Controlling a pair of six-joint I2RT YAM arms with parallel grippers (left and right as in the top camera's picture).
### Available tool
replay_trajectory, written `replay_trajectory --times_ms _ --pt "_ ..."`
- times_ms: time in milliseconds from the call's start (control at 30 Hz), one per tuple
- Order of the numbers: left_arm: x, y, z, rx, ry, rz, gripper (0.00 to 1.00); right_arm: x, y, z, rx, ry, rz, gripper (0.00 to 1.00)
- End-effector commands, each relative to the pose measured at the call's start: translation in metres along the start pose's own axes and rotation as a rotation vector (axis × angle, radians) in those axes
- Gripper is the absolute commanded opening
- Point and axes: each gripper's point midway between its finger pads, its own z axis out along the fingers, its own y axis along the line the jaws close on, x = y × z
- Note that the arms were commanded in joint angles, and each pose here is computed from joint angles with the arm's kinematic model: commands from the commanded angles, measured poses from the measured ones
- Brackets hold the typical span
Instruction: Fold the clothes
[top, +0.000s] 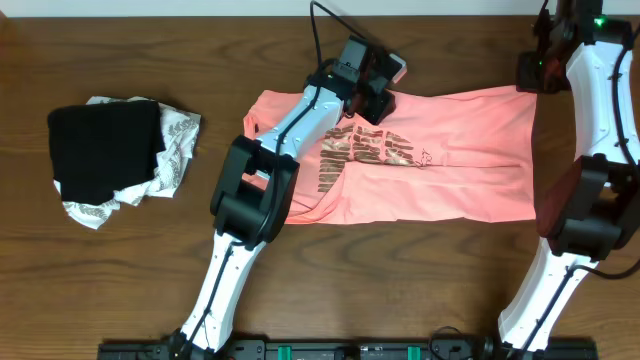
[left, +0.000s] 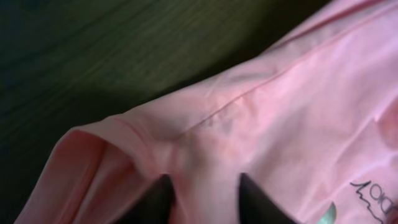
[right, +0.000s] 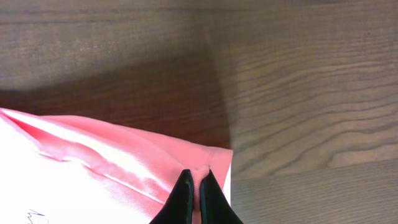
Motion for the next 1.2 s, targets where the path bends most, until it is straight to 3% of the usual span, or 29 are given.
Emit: replay_trajectory --times_ms 0,100,233,267,333,367,633,733,967,1167 --pt "-0.004 0.011 -0.001 -0.041 -0.011 0.004 0.2 -0.005 -0.002 -0.015 0.0 -0.032 -0.008 0.01" --pt "-0.006 0.011 -0.001 -0.045 -0.016 0.006 0.13 -0.005 -0.003 -0.015 0.006 -0.031 -0.008 0.01" --pt "-0.004 0.011 -0.001 -0.045 -0.011 0.004 0.12 -0.005 -0.003 -0.015 0.006 -0.03 -0.008 0.01" --pt "-0.003 0.013 -0.001 -0.055 -0.006 0.003 0.16 -0.005 -0.003 -0.015 0.006 -0.03 -0.008 0.01" --pt "-0.001 0.019 -0.001 -0.09 0.005 0.001 0.42 -0.004 -0.003 -0.015 0.006 -0.028 -0.008 0.01" --pt "-0.001 0.021 -0.001 -0.104 0.006 0.001 0.47 -0.004 -0.003 -0.015 0.006 -0.028 -0.008 0.01" --pt "0.001 0.028 0.001 -0.122 0.005 0.013 0.53 -0.004 -0.003 -0.015 0.006 -0.027 -0.008 0.01" --pt "0.006 0.03 0.005 -0.125 0.016 0.008 0.52 -0.003 -0.003 -0.015 0.006 -0.024 -0.008 0.01" --pt "0.009 0.031 0.009 -0.124 0.019 0.008 0.37 -0.002 -0.003 -0.015 0.005 -0.017 -0.009 0.01" --pt "0.008 0.032 0.008 -0.125 0.016 0.007 0.14 0.0 -0.003 -0.015 0.005 -0.01 -0.009 0.01"
